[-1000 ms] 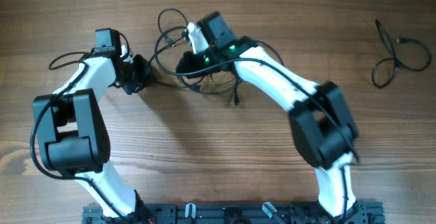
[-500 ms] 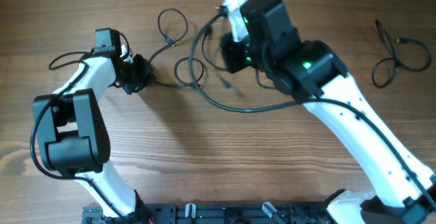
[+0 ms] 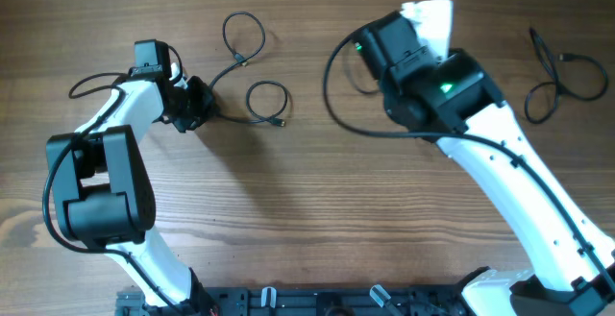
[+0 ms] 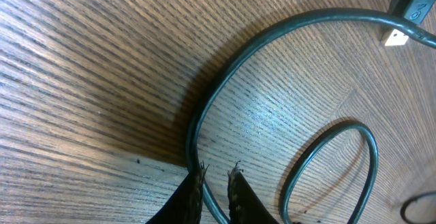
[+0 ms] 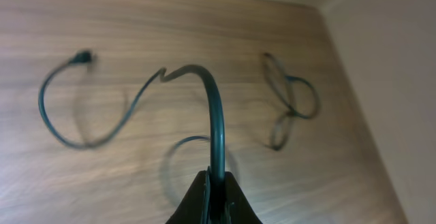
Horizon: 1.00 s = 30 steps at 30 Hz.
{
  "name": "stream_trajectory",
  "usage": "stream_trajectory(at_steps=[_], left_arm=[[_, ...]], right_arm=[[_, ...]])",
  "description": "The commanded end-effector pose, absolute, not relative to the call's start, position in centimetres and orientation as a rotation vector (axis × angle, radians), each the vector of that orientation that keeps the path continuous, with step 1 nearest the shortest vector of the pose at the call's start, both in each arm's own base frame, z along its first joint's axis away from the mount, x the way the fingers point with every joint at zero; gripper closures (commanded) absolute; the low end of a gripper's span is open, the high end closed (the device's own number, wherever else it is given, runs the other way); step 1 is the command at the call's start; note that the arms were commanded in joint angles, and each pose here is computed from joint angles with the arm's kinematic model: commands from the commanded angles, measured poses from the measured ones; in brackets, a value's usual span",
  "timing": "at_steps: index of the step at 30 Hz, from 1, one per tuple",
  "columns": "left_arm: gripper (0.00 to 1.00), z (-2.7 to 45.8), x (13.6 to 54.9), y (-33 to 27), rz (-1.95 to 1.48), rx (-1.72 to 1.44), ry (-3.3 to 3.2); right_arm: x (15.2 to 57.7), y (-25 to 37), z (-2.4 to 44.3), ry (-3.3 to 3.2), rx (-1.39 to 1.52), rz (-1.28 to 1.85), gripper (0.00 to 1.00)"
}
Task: Untangle cables
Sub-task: 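Lift the grasped black cable and carry it rightward with the right gripper, then lay the black cable down at the far right beside the other cable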
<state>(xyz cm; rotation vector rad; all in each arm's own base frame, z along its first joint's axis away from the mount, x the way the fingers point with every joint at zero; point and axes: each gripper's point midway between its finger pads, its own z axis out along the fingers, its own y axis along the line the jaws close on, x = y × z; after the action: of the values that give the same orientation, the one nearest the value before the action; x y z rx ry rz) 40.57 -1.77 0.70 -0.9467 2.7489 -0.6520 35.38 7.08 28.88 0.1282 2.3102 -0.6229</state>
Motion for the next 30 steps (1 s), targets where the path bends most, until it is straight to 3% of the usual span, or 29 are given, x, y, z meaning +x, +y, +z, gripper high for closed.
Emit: stream_trajectory(at_steps=[1, 14, 17, 18, 25, 26, 30], left_arm=[[0.84, 1.2, 41.0, -1.9, -0.662, -0.934, 2.736], [0.83, 1.2, 41.1, -1.9, -0.662, -0.932, 2.733], [0.83, 1.2, 41.1, -1.9, -0.662, -0.932, 2.733], [0.83, 1.2, 41.1, -1.9, -0.663, -0.932, 2.733], [0.83, 1.2, 41.1, -1.9, -0.662, -0.932, 2.732], [0.83, 1.2, 41.1, -1.9, -0.663, -0.932, 2.732], [0.83, 1.2, 41.2, -1.9, -0.663, -0.931, 2.731]], right_arm=[[35.5, 2.7, 30.2, 2.219, 0.355, -0.719, 0.96], [35.1, -6.1, 27.4, 2.351, 0.721, -0.637, 0.96], [35.5, -6.7, 26.5, 2.386, 0.771, -0.538, 0.67], [35.5, -6.7, 26.3, 2.401, 0.773, -0.516, 0.65], [36.3, -7.8, 25.2, 2.442, 0.730, -0.556, 0.76], [36.6, -8.0, 25.0, 2.441, 0.738, -0.556, 0.73], [37.7, -8.0, 23.0, 2.483, 0.742, -0.546, 0.36]])
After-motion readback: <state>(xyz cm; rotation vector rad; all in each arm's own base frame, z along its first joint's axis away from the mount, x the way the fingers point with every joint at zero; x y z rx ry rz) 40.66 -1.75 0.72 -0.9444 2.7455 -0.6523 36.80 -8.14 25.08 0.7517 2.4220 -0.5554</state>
